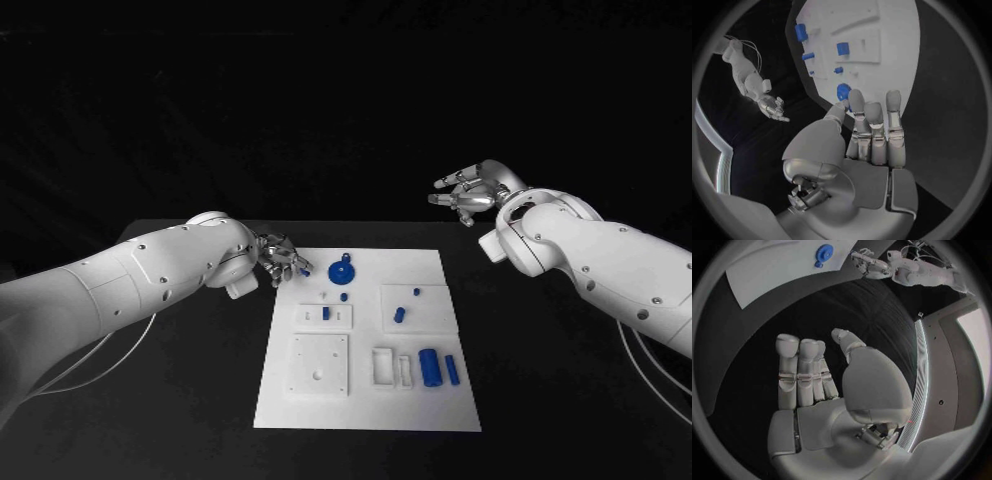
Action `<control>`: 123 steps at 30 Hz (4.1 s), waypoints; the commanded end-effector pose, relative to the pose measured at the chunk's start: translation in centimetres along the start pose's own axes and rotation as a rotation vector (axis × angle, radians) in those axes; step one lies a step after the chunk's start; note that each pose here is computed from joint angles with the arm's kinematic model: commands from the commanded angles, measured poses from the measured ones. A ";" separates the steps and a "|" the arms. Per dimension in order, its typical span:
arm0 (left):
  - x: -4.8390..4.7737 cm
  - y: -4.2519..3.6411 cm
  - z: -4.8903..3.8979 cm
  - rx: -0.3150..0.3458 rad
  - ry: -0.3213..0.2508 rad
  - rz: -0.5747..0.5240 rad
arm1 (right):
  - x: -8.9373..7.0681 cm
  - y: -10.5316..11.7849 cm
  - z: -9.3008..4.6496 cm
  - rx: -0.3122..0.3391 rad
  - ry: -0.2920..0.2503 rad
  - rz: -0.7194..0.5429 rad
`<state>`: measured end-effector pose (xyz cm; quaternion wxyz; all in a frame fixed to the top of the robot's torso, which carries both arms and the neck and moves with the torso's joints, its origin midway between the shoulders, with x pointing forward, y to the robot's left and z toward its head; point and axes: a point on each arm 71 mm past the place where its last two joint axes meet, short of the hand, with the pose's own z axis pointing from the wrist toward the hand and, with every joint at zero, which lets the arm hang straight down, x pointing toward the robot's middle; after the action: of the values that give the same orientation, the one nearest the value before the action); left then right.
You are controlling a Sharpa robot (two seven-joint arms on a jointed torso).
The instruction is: Assemble the parts on the task board
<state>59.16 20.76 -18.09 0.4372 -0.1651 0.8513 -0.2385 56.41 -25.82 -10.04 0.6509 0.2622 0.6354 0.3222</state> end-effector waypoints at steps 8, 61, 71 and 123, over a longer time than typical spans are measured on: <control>1.32 0.54 -2.72 -0.024 -0.173 -0.131 | -0.1 -0.2 0.0 0.003 0.015 -0.009; 10.14 1.90 -3.33 -0.079 -0.165 0.041 | 0.4 -1.0 -0.1 0.025 0.033 -0.007; 10.26 1.49 -2.90 -0.068 -0.170 0.023 | 0.5 -1.0 -0.1 0.025 0.036 -0.006; 11.23 1.59 -2.30 -0.111 -0.157 0.103 | 0.7 -0.9 -0.2 0.021 0.046 -0.006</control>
<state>50.93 17.27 -25.10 0.5098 -0.1696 0.8282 -0.1597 56.33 -25.99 -11.14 0.6367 0.2646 0.6510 0.3174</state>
